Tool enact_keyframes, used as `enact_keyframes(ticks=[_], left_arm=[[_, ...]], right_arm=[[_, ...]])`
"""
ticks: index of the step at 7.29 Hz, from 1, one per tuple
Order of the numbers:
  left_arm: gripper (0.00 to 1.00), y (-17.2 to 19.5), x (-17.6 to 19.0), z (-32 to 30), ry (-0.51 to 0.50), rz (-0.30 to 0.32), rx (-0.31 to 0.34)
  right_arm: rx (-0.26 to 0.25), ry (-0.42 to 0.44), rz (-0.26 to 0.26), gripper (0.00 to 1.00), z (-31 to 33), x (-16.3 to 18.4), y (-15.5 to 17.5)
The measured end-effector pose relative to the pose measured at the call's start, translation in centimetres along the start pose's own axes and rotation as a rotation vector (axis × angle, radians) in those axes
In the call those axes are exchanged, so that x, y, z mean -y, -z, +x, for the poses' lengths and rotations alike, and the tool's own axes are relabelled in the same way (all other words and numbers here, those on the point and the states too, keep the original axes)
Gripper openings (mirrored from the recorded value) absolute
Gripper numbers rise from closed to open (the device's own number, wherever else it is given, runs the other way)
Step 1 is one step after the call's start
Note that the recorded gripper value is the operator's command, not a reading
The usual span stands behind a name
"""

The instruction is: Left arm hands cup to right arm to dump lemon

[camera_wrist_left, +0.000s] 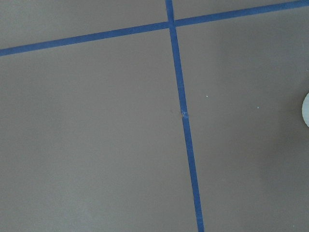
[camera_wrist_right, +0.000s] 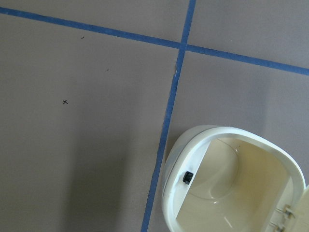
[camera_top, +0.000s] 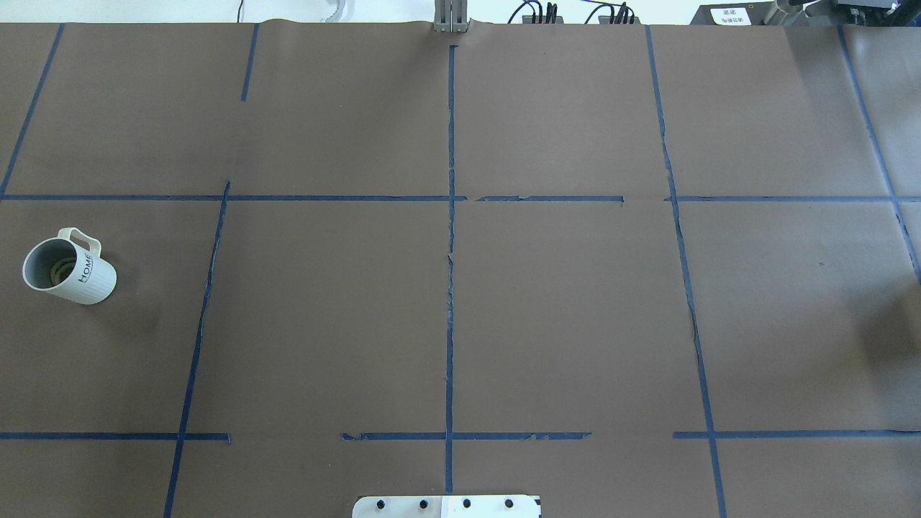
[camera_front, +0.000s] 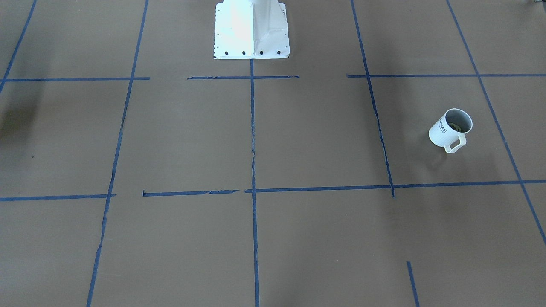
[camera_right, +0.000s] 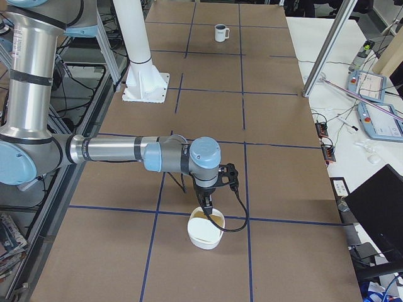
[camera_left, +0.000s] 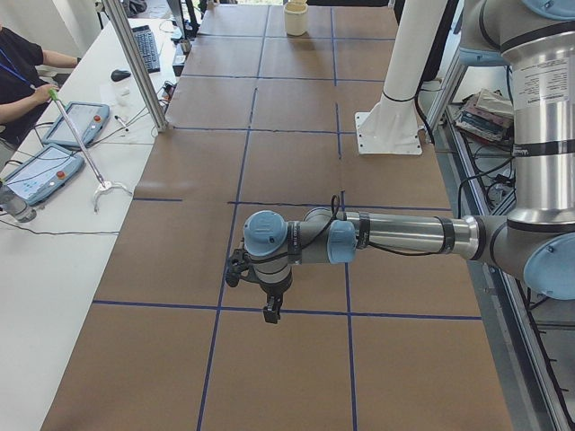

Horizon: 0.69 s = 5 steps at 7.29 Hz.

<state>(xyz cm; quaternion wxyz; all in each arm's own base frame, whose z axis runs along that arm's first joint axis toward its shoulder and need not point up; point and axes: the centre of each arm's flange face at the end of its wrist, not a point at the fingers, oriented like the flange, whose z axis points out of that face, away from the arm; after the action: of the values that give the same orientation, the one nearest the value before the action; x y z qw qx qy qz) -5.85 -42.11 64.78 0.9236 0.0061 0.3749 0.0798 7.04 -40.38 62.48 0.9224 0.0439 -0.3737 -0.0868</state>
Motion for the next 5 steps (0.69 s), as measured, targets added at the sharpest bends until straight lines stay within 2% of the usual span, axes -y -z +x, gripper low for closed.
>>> enact_keyframes(ticks=[5], left_arm=[[1.0, 1.1, 0.0, 1.1, -0.02, 0.024, 0.004]], right_arm=[[0.004, 0.006, 0.008, 1.0, -0.3, 0.2, 0.3]])
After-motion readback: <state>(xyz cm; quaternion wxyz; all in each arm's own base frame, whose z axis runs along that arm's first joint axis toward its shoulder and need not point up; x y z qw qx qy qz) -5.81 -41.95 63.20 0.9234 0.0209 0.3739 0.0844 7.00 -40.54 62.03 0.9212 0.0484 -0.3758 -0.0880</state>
